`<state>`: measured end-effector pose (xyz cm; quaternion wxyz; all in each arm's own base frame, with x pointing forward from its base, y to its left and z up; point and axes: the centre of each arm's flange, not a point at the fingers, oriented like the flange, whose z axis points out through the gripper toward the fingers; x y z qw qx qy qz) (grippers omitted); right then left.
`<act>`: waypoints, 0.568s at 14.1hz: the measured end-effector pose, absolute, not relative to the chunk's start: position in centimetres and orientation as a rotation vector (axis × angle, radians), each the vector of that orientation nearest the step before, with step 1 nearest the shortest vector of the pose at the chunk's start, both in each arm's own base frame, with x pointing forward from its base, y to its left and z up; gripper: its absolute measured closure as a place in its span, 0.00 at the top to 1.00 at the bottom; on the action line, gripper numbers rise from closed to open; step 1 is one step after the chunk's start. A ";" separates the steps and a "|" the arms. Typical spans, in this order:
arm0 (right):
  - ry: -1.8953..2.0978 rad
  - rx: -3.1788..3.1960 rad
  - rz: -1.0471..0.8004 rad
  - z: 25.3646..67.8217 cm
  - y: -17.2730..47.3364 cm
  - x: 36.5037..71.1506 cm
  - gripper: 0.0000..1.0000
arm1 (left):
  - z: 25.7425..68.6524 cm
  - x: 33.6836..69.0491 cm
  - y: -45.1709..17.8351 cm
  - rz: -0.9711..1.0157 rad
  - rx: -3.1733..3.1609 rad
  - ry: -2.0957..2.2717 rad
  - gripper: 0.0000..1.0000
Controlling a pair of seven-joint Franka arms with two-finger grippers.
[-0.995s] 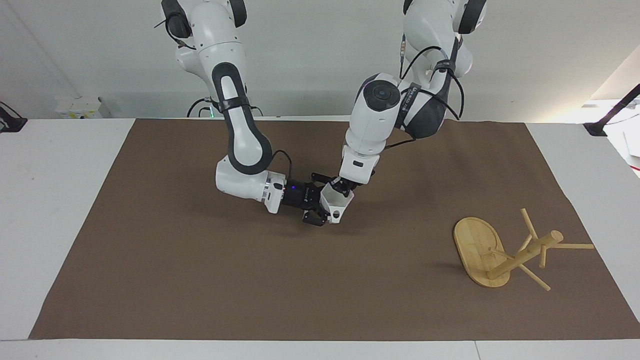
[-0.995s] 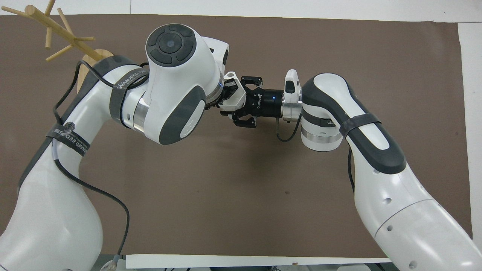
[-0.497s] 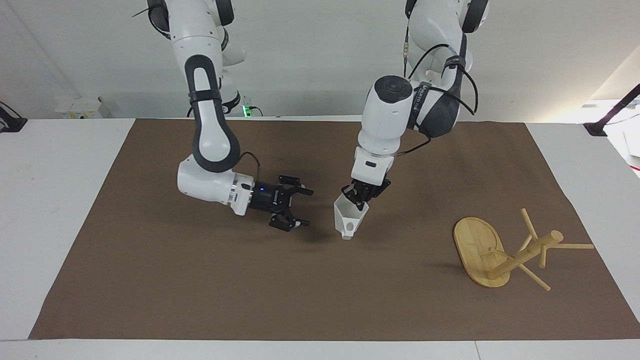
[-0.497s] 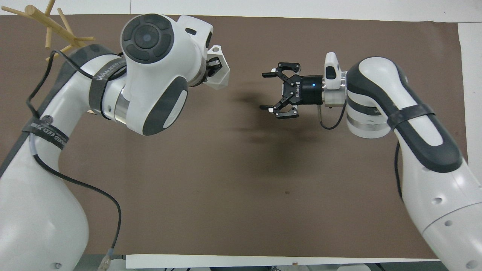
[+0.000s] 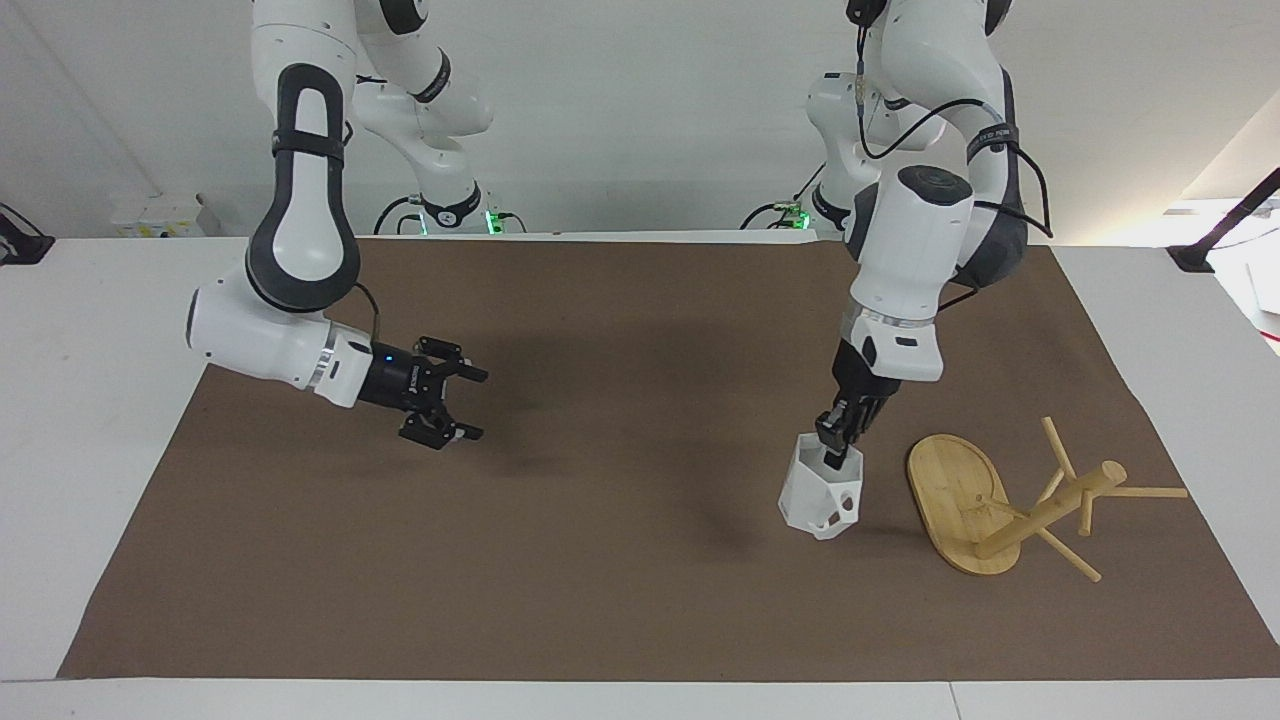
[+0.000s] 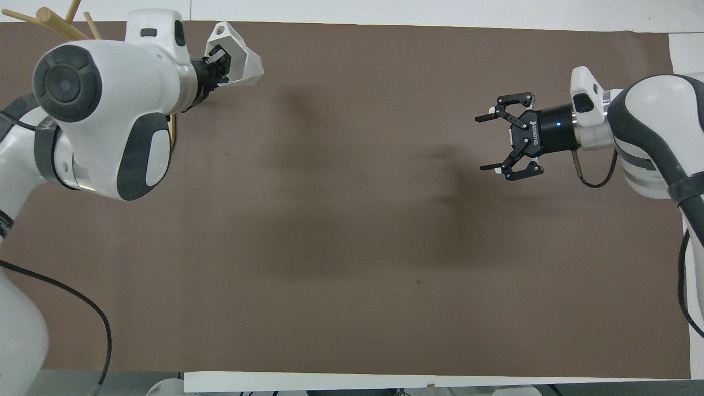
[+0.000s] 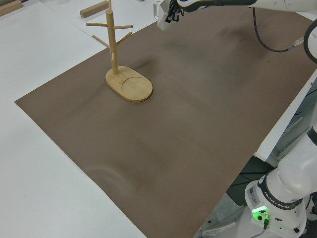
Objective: Hang cup on rack
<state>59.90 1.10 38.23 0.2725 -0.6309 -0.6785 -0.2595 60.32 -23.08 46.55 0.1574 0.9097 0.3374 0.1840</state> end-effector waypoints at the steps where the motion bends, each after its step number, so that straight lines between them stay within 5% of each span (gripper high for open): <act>1: -1.873 -1.734 -0.635 39.3 0.2 59.5 1.00 | 46.2 59.5 -21.6 0.556 2.563 0.992 0.05; 8: -1.750 -2.336 -0.179 46.1 -7.5 57.3 1.00 | 44.2 55.9 -13.9 0.741 2.365 1.082 0.05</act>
